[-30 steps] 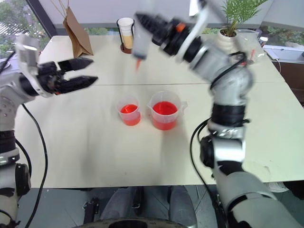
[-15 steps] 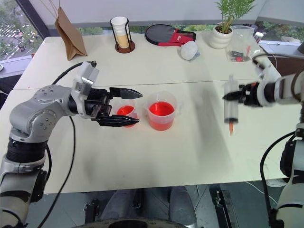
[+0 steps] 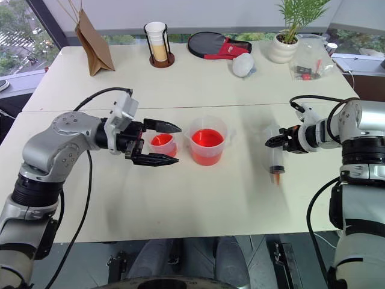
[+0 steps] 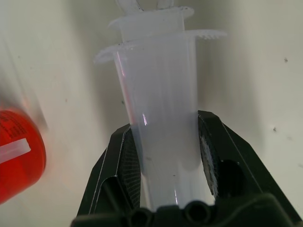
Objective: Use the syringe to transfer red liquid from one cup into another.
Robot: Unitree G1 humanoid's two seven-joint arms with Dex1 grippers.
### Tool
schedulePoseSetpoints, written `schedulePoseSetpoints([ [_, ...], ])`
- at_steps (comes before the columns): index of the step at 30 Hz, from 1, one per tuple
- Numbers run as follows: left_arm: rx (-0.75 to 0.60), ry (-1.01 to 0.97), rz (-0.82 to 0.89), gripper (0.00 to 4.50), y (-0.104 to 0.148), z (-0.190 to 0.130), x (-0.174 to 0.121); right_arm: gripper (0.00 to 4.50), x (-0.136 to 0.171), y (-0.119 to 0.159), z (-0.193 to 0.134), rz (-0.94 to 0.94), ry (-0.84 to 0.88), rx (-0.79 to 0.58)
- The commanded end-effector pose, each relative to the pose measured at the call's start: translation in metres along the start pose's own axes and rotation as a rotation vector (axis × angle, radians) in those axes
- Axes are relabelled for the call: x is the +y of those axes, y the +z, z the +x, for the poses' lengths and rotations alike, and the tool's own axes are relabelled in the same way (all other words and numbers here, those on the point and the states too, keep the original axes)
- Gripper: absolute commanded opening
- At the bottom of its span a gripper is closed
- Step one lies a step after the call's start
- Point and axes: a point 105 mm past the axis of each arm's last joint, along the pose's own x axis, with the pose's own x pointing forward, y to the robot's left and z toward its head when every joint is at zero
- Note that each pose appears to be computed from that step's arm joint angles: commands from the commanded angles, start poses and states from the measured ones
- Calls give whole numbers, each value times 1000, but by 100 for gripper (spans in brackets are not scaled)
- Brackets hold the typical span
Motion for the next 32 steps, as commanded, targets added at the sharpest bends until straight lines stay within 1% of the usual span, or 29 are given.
schedulePoseSetpoints([
  [1, 22, 27, 67, 430, 5, -4, 3, 189, -6, 8, -5, -25, -55, -36],
  [2, 21, 26, 68, 431, 5, -4, 2, 239, -5, 8, -4, -32, -55, -35],
  [3, 24, 27, 70, 431, 5, -5, 2, 277, -4, 8, -4, -36, -55, -35],
  [5, 36, 35, 76, 431, 3, -5, 3, 381, -4, 9, -4, -47, -63, -39],
  [6, 42, 43, 77, 431, 2, -6, 3, 426, -5, 11, -5, -56, -72, -49],
  [7, 41, 54, 77, 431, 1, -7, 4, 446, -6, 15, -7, -70, -81, -70],
  [9, 9, 98, 53, 431, 5, -14, 10, 446, 4, 38, -28, -88, -45, -189],
  [10, 5, 130, 43, 431, 5, -20, 13, 446, 13, 50, -44, -116, -5, -254],
  [12, 4, 201, 20, 431, 1, -34, 20, 446, 24, 61, -72, -181, 39, -342],
  [14, -2, 254, -2, 431, -2, -45, 24, 446, 28, 63, -88, -223, 60, -398],
  [15, -38, 297, -39, 431, -2, -55, 28, 446, 27, 65, -99, -276, 61, -464],
  [16, -78, 342, -73, 431, -2, -65, 30, 446, 28, 65, -108, -355, 56, -529],
  [17, -97, 397, -107, 431, -7, -77, 34, 446, 32, 60, -118, -480, 64, -593],
  [18, -86, 445, -142, 431, -17, -87, 35, 446, 33, 51, -124, -611, 68, -649],
  [19, -67, 479, -166, 431, -26, -96, 34, 446, 31, 40, -126, -687, 77, -678],
  [21, -36, 520, -218, 431, -38, -111, 25, 446, 9, 22, -123, -699, 54, -717],
  [24, -1, 570, -272, 431, -47, -129, 14, 446, -24, -1, -109, -657, 25, -670],
  [25, 8, 581, -282, 431, -48, -132, 12, 446, -29, -5, -106, -651, 24, -666],
  [28, 52, 629, -347, 431, -63, -144, -4, 446, -46, -4, -100, -562, 27, -719],
  [30, 68, 642, -391, 431, -73, -146, -13, 446, -50, -1, -93, -551, 3, -730],
  [32, 63, 655, -415, 431, -78, -147, -15, 446, -49, 3, -87, -544, -8, -729],
])
